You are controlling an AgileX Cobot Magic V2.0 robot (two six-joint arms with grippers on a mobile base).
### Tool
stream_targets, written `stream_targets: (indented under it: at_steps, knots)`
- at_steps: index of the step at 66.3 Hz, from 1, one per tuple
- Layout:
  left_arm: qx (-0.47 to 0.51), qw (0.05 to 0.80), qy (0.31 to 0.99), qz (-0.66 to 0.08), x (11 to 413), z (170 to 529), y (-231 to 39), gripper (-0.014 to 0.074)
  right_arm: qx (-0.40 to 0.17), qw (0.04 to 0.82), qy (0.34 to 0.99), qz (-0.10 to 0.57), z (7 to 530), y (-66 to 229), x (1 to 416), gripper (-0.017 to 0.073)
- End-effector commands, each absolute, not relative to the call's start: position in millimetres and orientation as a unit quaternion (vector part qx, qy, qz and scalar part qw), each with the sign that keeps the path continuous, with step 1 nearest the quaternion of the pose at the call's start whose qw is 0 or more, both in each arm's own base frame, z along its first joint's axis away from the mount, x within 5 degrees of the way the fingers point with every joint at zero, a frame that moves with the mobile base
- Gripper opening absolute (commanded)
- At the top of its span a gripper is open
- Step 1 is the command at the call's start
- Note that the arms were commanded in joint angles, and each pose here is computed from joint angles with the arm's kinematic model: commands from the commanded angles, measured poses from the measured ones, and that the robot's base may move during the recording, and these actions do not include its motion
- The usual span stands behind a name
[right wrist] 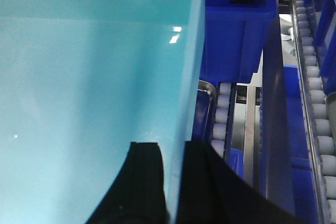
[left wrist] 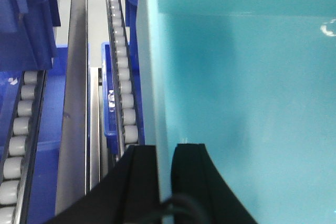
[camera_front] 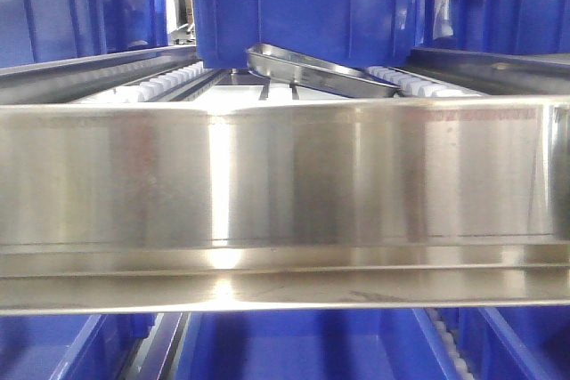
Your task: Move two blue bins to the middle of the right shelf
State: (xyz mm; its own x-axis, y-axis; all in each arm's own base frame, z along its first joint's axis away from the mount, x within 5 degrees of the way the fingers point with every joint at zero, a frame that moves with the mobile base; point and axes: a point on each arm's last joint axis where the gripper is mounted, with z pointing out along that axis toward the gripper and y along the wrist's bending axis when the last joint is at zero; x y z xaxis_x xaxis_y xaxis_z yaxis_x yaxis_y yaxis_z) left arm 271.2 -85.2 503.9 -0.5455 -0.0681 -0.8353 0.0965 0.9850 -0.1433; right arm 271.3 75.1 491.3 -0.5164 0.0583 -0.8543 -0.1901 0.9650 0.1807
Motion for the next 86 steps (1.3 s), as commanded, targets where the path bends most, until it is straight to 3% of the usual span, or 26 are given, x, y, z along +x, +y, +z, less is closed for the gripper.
stream_targets:
  at_steps: [1, 22, 86]
  knots:
    - [0.012, 0.522, 0.85, -0.073, 270.1, 516.6, -80.0, -0.0111, -0.046, 0.516, 0.849, 0.109, 499.5, 70.5, 269.3, -0.0166]
    - [0.017, 0.565, 0.822, -0.075, 273.7, 525.1, -80.7, -0.0111, -0.045, 0.523, 0.844, 0.112, 501.0, 70.8, 270.0, -0.0166]
    - [0.017, 0.568, 0.82, -0.069, 274.1, 525.6, -79.8, -0.0111, -0.045, 0.524, 0.843, 0.113, 501.1, 70.9, 270.1, -0.0166]
